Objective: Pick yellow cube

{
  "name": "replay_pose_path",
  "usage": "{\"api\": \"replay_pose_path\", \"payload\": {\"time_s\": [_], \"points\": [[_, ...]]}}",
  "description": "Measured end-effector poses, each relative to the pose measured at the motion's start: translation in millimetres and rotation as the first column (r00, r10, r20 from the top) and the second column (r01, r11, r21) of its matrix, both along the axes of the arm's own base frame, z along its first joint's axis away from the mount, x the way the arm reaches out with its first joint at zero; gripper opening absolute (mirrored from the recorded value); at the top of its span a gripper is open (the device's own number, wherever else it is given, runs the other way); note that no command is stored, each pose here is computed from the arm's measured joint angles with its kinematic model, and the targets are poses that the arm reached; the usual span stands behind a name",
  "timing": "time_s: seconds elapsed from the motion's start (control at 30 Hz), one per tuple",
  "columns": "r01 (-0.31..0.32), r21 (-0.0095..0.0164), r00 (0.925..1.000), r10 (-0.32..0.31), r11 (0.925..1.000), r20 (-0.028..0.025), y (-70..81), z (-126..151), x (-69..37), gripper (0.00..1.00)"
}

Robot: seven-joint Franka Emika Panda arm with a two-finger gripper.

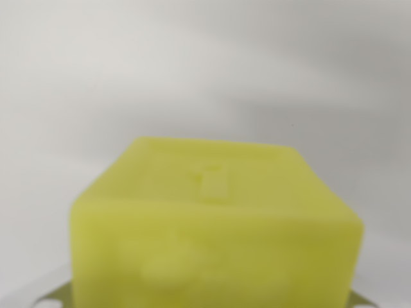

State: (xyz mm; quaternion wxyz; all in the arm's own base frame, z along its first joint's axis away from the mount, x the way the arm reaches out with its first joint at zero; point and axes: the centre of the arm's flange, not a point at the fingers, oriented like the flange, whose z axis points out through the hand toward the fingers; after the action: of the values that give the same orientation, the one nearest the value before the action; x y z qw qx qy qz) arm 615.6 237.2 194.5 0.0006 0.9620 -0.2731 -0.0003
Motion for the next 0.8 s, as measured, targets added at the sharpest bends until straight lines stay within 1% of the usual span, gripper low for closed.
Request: {"api": "replay_pose_path", "payload": {"time_s": [0.8], "points": [[0.0,-0.0004,1.0,0.0,1.0,-0.0008,0.0,60,-0.2,0.0]]}}
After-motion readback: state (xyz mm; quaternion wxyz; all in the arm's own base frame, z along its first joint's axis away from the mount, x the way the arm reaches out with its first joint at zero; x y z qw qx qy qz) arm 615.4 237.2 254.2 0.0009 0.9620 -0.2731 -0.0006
